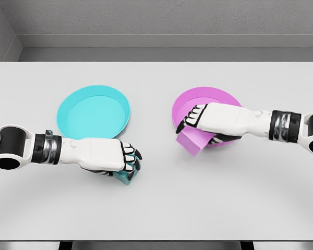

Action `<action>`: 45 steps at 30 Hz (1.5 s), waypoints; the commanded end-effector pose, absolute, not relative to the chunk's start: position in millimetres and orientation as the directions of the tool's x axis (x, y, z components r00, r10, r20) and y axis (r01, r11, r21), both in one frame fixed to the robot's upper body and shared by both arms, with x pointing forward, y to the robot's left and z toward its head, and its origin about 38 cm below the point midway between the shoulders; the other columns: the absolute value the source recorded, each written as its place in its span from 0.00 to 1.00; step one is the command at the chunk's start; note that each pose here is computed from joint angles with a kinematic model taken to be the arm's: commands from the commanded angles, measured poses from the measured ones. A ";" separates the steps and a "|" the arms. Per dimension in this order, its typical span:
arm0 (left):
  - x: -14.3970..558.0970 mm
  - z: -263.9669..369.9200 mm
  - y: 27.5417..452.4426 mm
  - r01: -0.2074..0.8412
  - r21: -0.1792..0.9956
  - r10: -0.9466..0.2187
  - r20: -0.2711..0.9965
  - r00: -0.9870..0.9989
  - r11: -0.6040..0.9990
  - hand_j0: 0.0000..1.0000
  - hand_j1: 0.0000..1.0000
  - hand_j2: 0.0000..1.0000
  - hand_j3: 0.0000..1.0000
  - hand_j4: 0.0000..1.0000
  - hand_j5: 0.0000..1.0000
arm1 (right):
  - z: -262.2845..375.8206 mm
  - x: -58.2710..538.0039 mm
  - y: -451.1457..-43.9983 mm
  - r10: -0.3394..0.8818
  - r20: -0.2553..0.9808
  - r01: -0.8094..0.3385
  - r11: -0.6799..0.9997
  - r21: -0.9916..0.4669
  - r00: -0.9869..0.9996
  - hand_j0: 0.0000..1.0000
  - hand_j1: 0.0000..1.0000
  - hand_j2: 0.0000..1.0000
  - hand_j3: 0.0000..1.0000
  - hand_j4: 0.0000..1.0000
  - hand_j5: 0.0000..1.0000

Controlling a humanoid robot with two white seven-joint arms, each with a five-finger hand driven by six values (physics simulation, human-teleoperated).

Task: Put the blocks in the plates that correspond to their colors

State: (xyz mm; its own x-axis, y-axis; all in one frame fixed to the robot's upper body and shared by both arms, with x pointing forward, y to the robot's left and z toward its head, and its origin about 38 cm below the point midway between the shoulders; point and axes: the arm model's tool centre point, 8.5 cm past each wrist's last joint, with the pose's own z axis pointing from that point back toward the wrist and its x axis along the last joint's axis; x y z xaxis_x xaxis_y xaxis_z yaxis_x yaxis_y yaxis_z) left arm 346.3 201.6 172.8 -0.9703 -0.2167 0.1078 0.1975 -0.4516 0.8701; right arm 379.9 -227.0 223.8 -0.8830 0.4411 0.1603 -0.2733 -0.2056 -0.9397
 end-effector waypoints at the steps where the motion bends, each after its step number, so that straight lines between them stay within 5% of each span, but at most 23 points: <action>1: 347.5 175.3 204.3 0.201 0.873 -0.225 0.108 -0.968 -0.444 0.43 0.43 0.43 0.43 0.43 0.43 | 238.5 386.8 -235.8 0.475 0.145 -0.256 -0.178 -0.950 -0.868 0.41 0.41 0.41 0.41 0.41 0.41; 12: 356.9 196.0 203.4 0.178 0.893 -0.227 0.088 -0.970 -0.414 0.35 0.35 0.35 0.35 0.35 0.35 | 240.8 414.6 -257.8 0.732 0.194 -0.357 -0.072 -0.931 -0.653 0.41 0.41 0.41 0.41 0.41 0.41; 20: 370.1 225.2 212.2 0.150 0.928 -0.271 0.056 -0.961 -0.342 0.33 0.33 0.33 0.33 0.33 0.33 | 238.4 416.6 -259.4 0.748 0.202 -0.368 -0.061 -0.928 -0.632 0.43 0.43 0.43 0.43 0.43 0.43; 21: 372.5 227.9 213.9 0.145 0.929 -0.278 0.048 -0.959 -0.339 0.33 0.33 0.33 0.33 0.33 0.33 | 238.1 416.5 -259.8 0.749 0.203 -0.369 -0.060 -0.927 -0.631 0.48 0.48 0.48 0.48 0.48 0.48; 22: 375.5 226.5 216.5 0.152 0.928 -0.290 0.051 -0.956 -0.339 0.33 0.33 0.33 0.33 0.33 0.33 | 239.2 418.0 -261.1 0.762 0.206 -0.367 -0.046 -0.929 -0.615 0.87 0.87 0.87 0.87 0.87 0.87; 23: 381.7 231.6 221.4 0.147 0.934 -0.312 0.040 -0.949 -0.327 0.33 0.33 0.33 0.33 0.33 0.33 | 237.9 420.0 -263.2 0.791 0.215 -0.382 -0.025 -0.924 -0.573 1.00 1.00 1.00 1.00 1.00 1.00; 34: 438.5 211.4 257.3 0.233 0.931 -0.508 0.062 -0.859 -0.281 0.34 0.34 0.34 0.34 0.34 0.34 | 241.7 421.0 -265.2 0.793 0.208 -0.373 -0.026 -0.927 -0.572 1.00 1.00 1.00 1.00 1.00 1.00; 40: 454.2 201.5 271.4 0.245 0.917 -0.567 0.025 -0.824 -0.316 0.35 0.35 0.35 0.35 0.35 0.35 | 298.7 415.2 -354.6 0.888 0.104 -0.253 -0.014 -0.967 -0.449 1.00 1.00 1.00 1.00 1.00 1.00; 42: 454.2 201.1 271.6 0.244 0.915 -0.567 0.021 -0.824 -0.321 0.48 0.48 0.48 0.48 0.48 0.48 | 298.6 410.8 -362.0 0.889 0.101 -0.248 -0.015 -0.969 -0.446 1.00 1.00 1.00 1.00 1.00 1.00; 45: 454.6 202.1 271.5 0.239 0.915 -0.566 0.013 -0.824 -0.327 1.00 1.00 1.00 1.00 1.00 1.00 | 284.2 399.7 -351.0 0.829 0.092 -0.260 -0.066 -0.963 -0.552 1.00 1.00 1.00 1.00 1.00 1.00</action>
